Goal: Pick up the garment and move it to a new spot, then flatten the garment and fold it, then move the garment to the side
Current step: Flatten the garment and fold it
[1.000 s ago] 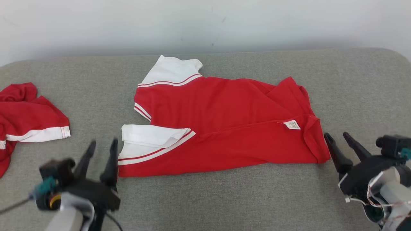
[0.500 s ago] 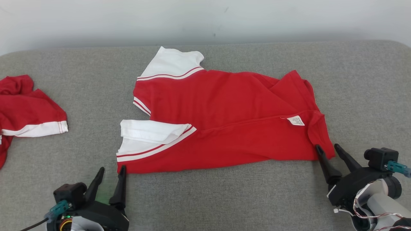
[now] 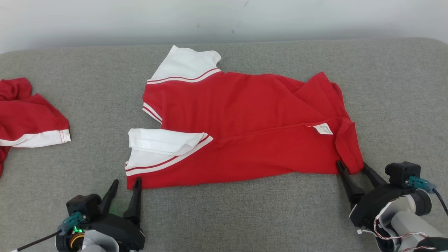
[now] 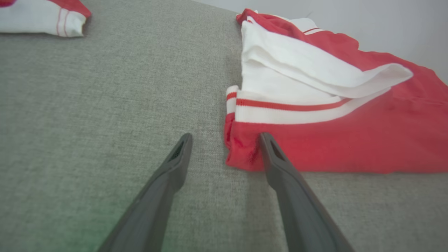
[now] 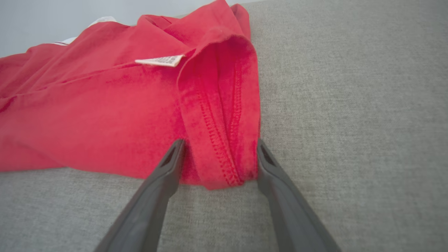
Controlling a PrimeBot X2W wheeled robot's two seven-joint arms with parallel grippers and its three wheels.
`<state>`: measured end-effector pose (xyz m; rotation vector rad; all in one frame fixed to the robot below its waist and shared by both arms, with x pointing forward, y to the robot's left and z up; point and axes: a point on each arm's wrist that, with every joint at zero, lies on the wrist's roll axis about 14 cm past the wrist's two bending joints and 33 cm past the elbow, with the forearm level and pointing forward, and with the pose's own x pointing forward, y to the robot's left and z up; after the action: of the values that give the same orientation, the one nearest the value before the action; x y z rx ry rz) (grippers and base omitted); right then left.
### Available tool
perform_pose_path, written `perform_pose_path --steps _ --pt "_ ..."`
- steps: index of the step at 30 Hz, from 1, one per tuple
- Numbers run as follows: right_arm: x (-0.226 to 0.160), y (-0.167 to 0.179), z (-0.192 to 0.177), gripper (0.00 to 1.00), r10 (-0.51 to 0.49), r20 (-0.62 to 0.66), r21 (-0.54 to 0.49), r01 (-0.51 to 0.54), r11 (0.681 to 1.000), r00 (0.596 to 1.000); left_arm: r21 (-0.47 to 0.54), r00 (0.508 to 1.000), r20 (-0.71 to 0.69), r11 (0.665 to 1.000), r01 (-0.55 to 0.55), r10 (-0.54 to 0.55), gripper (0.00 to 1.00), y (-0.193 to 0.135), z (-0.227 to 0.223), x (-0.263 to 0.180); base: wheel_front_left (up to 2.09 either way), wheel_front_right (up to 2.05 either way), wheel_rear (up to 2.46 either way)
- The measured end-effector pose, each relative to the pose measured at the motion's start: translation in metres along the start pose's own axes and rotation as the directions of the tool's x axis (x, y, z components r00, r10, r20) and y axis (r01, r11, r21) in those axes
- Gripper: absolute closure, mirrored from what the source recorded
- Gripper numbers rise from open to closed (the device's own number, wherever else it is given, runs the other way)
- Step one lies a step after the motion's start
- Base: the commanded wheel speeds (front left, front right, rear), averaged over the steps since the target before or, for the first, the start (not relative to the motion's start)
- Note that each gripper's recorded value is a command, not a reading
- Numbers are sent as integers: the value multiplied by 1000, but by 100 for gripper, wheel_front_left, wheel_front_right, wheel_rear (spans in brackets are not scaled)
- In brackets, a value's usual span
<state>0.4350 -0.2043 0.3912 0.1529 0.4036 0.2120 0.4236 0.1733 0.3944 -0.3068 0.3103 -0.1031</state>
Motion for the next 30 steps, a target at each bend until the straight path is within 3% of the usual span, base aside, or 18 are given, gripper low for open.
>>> perform_pose_path --steps 1,2,3,9,15,23,30 --pt "1 0 0 77 -2 1 3 2 1000 1000 0 1000 -3 1000 -1 1 56 0 -1 1 0 0 0" --pt "2 0 1 100 -5 2 4 5 1000 1000 3 1000 -10 1000 1 -1 76 -1 -3 1 0 0 0" --pt "2 0 2 100 -7 4 4 7 1000 1000 11 1000 -18 1000 6 -6 100 -3 -5 1 0 0 0" --pt "0 0 20 100 -21 71 47 18 999 997 17 1000 -6 1000 15 -15 100 -7 1 -2 0 0 0" --pt "-29 -3 28 100 -48 147 127 29 991 988 24 999 32 999 32 -32 100 -7 7 -26 0 0 0" --pt "-89 -6 -12 100 -84 112 195 61 979 990 -39 1000 19 999 14 -13 100 -8 -19 -77 0 0 0" --pt "-110 -9 -45 100 -113 39 215 102 971 993 -73 1000 -31 997 -5 2 100 -11 -41 -88 0 0 0"
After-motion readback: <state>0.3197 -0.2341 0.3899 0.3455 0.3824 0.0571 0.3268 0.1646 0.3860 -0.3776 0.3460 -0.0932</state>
